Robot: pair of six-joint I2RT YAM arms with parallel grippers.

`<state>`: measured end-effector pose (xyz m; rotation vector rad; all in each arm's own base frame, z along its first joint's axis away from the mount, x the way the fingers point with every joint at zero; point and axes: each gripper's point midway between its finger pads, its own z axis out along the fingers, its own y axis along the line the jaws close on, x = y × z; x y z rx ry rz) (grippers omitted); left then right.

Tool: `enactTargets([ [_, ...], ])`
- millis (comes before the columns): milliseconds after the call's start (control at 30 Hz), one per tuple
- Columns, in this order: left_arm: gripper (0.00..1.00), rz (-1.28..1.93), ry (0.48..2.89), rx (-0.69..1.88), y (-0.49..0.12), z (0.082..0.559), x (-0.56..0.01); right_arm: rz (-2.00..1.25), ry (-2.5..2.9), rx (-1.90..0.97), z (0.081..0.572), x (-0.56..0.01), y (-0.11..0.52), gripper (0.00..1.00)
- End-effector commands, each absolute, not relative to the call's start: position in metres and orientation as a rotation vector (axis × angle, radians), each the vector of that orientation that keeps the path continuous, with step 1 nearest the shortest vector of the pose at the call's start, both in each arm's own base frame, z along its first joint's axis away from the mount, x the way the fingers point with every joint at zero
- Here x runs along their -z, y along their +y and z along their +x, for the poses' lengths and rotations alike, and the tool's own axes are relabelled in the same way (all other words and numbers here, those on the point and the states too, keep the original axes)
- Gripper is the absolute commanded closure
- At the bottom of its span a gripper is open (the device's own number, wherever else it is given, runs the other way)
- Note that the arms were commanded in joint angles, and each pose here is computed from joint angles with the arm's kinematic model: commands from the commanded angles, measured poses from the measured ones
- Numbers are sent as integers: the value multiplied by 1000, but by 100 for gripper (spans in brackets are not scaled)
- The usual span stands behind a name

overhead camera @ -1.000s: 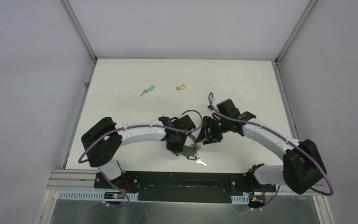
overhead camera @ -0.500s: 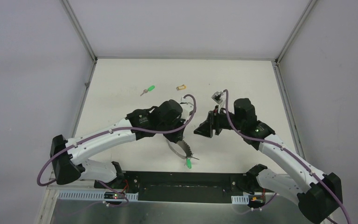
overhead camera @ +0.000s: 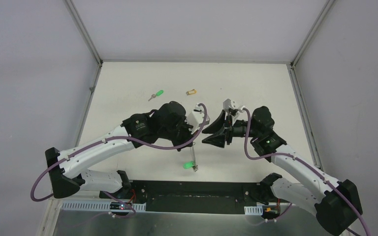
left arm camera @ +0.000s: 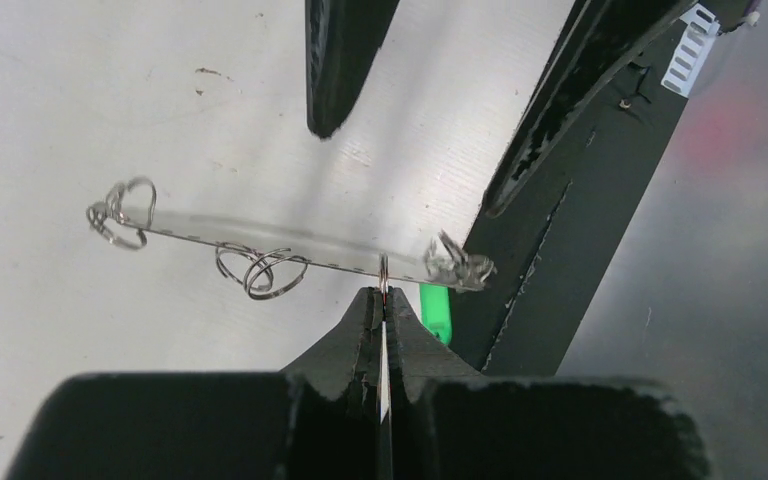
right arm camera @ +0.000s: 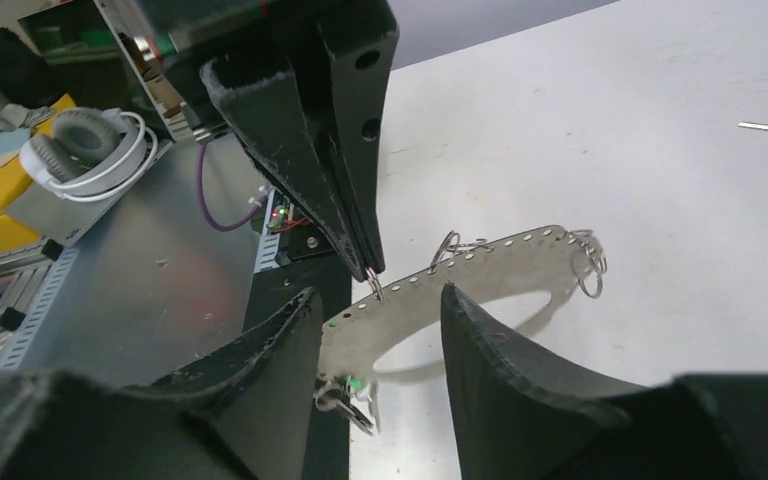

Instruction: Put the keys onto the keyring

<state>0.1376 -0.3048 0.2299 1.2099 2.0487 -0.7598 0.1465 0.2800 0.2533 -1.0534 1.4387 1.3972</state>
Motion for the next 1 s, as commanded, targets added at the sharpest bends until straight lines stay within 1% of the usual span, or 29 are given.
enactTargets([
  [0, 100, 1244, 1873, 821, -312, 134, -273, -1170, 1263, -1417, 132, -268, 290, 52],
  [133, 100, 1237, 1867, 827, -313, 134, -276, -1213, 1234, -1431, 126, -266, 298, 52],
  [300, 100, 1227, 1860, 831, -312, 134, -281, -1262, 1216, -1457, 117, -262, 305, 66],
  [367, 100, 1222, 1857, 834, -312, 134, -283, -1267, 1225, -1459, 116, -258, 308, 67],
  [433, 100, 1218, 1853, 838, -311, 133, -284, -1263, 1250, -1448, 118, -253, 310, 67],
  [600, 100, 1210, 1857, 853, -309, 130, -285, -1237, 1314, -1416, 128, -246, 315, 61],
  [700, 100, 1210, 1857, 856, -308, 129, -284, -1239, 1310, -1410, 129, -247, 317, 60],
  [833, 100, 1209, 1860, 853, -306, 128, -282, -1238, 1289, -1399, 129, -252, 317, 56],
  [967, 100, 1209, 1869, 848, -305, 128, -279, -1220, 1259, -1359, 129, -259, 313, 55],
])
